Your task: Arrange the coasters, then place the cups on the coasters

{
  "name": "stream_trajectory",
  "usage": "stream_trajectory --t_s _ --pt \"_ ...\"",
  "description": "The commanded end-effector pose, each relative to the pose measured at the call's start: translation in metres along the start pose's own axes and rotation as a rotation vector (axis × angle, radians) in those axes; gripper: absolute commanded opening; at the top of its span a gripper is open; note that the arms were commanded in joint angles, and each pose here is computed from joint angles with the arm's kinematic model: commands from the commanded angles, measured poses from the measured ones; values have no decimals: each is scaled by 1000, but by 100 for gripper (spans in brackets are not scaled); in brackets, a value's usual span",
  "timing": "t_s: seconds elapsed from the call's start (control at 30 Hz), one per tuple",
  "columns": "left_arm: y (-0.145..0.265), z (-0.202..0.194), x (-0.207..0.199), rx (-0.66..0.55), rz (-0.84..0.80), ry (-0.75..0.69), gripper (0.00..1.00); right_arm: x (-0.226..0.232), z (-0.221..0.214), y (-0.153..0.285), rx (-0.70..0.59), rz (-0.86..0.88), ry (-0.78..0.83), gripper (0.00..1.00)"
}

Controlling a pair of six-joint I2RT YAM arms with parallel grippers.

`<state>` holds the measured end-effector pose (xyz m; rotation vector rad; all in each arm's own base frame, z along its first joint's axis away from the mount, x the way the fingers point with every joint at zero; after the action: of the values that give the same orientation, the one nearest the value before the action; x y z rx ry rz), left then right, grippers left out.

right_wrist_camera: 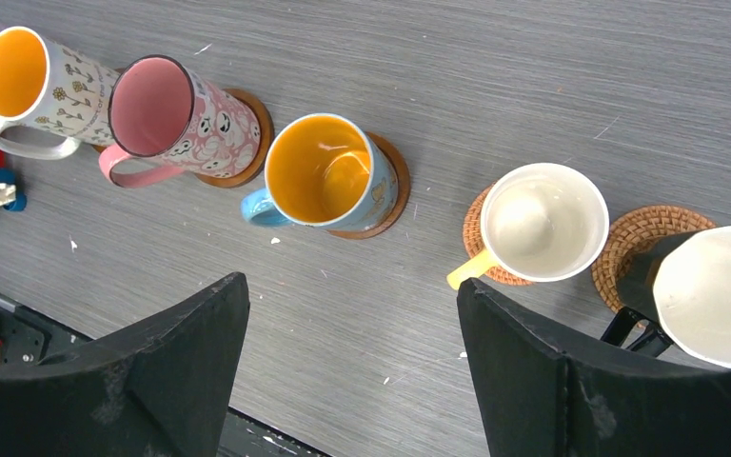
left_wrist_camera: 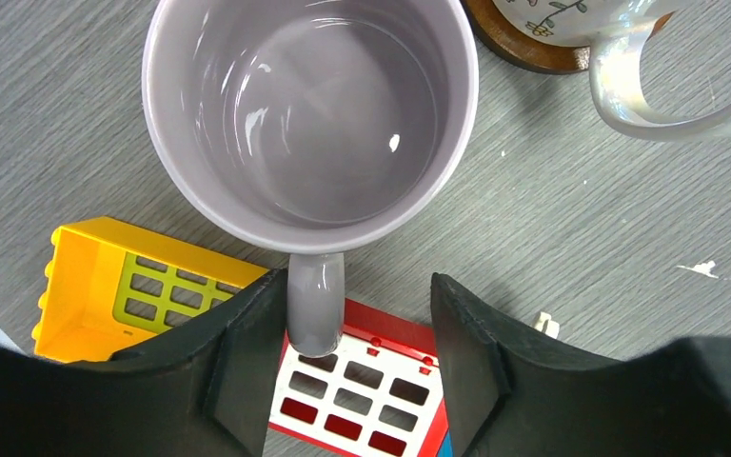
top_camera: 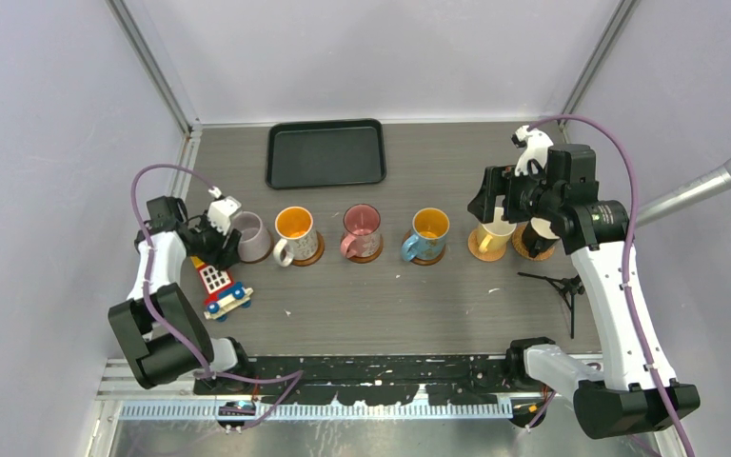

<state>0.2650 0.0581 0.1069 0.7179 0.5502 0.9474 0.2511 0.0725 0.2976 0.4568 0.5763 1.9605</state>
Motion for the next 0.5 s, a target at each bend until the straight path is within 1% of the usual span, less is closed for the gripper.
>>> stream_trajectory --t_s 0.0,0.1,0.2,0.23,0.4,0.47 --pt "11 14 2 -34 17 23 61 3 7 5 -40 13 31 85" --pt "23 31 4 -54 32 58 76 3 8 3 -41 15 33 85" --pt "42 59 6 -72 47 93 95 3 8 -1 -46 23 27 85" --pt "47 67 6 -67 53 107 99 3 8 -3 -49 25 22 85" --pt "71 116 5 -41 132 119 100 3 9 -12 -58 42 11 85" --pt "76 135 1 -12 157 109 100 3 11 -17 -61 45 4 85"
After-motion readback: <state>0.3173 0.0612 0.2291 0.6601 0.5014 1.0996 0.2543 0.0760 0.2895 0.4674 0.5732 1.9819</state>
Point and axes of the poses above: each gripper's point midway between its finger pads, its own y axis back along the fingers, its own x axis along the line the jaws close on, z = x × y, the point moved 3 cm from there along y, back along the fingers, and after that the axes turned 12 degrees about y, right-handed, at the moved point
